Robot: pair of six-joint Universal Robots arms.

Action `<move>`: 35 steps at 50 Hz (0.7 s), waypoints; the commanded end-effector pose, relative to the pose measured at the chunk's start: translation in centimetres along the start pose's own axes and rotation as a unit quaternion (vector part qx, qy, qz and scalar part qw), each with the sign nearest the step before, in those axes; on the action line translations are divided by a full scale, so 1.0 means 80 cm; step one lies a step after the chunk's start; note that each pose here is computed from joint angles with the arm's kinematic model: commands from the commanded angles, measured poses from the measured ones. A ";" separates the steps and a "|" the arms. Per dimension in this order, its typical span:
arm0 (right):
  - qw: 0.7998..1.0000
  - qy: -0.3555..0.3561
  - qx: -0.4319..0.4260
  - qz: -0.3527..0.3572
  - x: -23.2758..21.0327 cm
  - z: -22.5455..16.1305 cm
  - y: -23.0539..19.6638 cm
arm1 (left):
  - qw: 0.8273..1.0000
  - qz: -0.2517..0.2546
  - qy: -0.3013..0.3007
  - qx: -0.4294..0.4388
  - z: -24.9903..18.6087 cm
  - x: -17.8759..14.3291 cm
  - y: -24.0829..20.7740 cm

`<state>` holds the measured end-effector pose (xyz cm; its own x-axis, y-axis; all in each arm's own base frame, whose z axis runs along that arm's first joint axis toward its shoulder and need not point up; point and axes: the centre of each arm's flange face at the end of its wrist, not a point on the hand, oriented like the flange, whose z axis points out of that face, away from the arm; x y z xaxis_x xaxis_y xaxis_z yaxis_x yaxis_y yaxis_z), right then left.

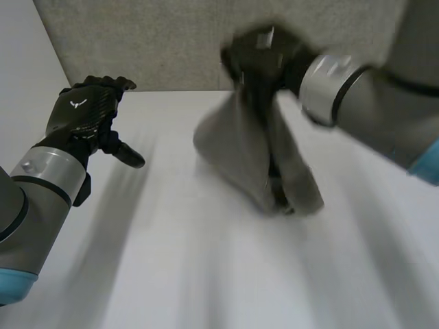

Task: Fold the towel.

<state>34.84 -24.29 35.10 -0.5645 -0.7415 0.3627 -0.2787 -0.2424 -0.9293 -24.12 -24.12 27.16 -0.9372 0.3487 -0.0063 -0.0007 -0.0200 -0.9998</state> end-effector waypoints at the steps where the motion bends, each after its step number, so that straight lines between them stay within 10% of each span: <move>1: 0.984 0.066 0.162 0.039 0.048 -0.043 -0.073 | 1.000 0.000 -0.001 0.000 0.000 -0.001 0.000; 6: 0.997 -0.073 -0.015 -0.015 -0.011 -0.043 0.018 | 1.000 0.000 -0.001 0.000 0.000 -0.001 0.000; 8: 0.958 -0.209 -0.172 -0.098 -0.073 -0.062 0.100 | 1.000 0.000 0.000 0.000 0.000 0.000 0.000; 12: 0.916 -0.254 -0.274 -0.143 -0.091 -0.077 0.161 | 1.000 0.000 0.001 -0.001 -0.001 0.000 0.000; 22: 0.991 0.022 -0.111 -0.069 -0.001 -0.060 0.144 | 1.000 0.003 0.016 -0.018 0.003 0.009 0.014; 35: 0.991 0.106 -0.064 -0.041 0.032 -0.079 0.151 | 0.980 0.073 0.152 -0.107 0.040 0.092 0.104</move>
<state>26.22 -24.70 26.02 -0.6696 -0.5856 0.4569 -0.4010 -0.2328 -0.8860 -28.96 -24.54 21.62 -0.8392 0.5401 -0.0638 0.1348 0.0929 -0.9865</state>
